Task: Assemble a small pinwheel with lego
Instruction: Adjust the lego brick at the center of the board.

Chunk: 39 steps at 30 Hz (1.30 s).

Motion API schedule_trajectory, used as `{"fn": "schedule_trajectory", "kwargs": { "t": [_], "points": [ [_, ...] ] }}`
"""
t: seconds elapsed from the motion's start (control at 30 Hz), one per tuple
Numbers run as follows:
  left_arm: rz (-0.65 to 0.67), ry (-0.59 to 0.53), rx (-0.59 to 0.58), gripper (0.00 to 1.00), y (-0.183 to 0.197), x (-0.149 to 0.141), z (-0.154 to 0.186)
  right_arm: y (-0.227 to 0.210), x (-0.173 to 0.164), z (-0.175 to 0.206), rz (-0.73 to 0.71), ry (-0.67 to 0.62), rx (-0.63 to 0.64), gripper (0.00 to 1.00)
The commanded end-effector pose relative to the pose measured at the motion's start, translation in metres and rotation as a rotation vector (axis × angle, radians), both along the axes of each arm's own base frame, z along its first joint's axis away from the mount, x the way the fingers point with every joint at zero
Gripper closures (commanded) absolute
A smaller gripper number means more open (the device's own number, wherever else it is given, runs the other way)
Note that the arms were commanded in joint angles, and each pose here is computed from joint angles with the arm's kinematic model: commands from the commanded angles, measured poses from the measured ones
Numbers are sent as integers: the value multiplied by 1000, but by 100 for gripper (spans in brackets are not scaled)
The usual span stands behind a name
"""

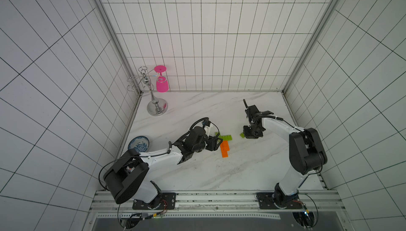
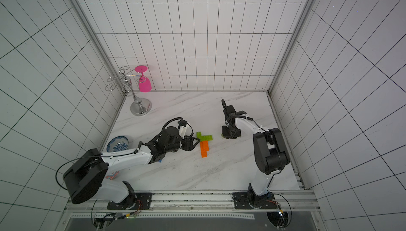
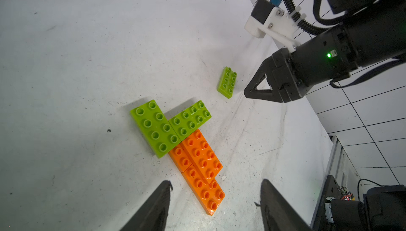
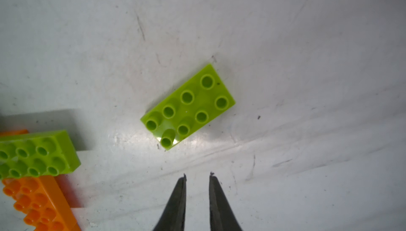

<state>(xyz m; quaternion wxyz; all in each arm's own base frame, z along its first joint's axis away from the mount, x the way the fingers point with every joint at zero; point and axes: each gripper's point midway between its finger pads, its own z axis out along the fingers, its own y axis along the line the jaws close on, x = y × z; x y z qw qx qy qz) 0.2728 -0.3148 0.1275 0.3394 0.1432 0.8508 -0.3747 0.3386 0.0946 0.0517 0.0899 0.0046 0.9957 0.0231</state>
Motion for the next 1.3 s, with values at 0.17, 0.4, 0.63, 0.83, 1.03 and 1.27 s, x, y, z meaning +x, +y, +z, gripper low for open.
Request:
{"fn": "schedule_trajectory", "kwargs": {
  "t": [0.17,0.4,0.63,0.83,1.03,1.27],
  "points": [
    [-41,-23,-17,34,-12,4,6,-13,68,20,-93,-72,80,68],
    [-41,-22,-5,34,-11,3,4,-1,84,6,-90,-24,174,45],
    [-38,-27,-1,34,-9,2,5,5,70,-6,-82,46,207,43],
    [-37,-27,5,34,-8,2,5,14,48,-10,-71,89,254,45],
    [-31,-31,11,34,-5,2,6,21,31,-12,-58,106,287,45],
    [-29,-31,12,34,-4,2,5,29,16,-14,-29,129,288,46]
  ]
}}
